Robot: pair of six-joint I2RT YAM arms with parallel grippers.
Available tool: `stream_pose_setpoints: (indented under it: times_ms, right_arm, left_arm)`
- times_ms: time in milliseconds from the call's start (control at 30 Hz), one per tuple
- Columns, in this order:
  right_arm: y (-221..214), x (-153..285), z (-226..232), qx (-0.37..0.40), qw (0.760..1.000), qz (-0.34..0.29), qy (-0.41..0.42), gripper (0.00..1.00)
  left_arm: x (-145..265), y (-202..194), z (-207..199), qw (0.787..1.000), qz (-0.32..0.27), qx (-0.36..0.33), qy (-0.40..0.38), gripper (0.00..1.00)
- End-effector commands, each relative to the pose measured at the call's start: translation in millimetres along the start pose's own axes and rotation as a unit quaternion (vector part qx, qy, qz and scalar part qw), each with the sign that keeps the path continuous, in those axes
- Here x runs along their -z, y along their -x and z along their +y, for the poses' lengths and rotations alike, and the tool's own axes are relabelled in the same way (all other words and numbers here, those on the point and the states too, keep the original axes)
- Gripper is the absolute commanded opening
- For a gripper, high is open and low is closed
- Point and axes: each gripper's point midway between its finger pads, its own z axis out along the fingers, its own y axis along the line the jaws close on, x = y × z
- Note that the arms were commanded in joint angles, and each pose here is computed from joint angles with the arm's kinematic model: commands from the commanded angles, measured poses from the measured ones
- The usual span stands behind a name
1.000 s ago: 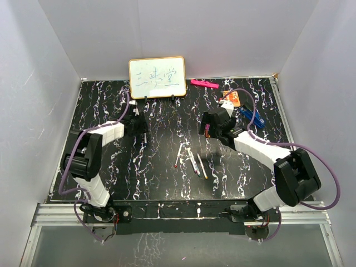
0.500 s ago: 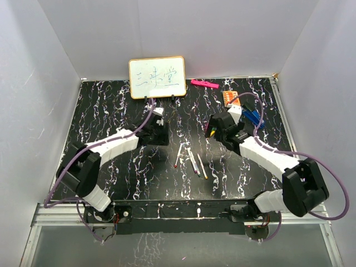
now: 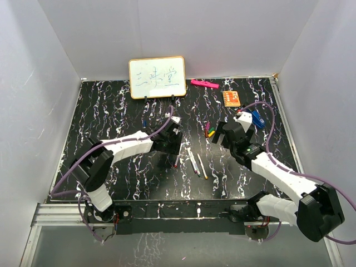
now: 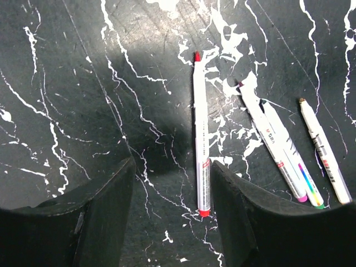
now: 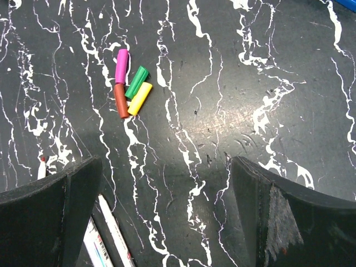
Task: Insert the pens into the pen caps
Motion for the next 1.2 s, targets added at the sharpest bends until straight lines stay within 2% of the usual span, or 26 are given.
stream_pose_setpoints:
  times_ms: [0,867,1033,1167]
  right_arm:
    - [11,-3,-3,-0.004,1.0,-0.016,-0.02,0.98]
    - [-11,-16,6,-0.003,0.999,0.029,-0.013,0.98]
    - [-12,-16,7,-0.004,0.999,0.031,-0.008,0.98]
    - [-13,-16,9,-0.005,0.999,0.032,-0.001,0.98]
  left_arm:
    - [2,8,-8,1.0,-0.004,-0.011,0.009,0.55]
    - [-22,-25,-7,0.995,0.063,-0.053,0.063,0.52]
    - [-26,-26,7,0.988,0.085,-0.074,0.108,0.37]
    - [-31,-34,13,0.984,0.103,-0.083,0.123,0.34]
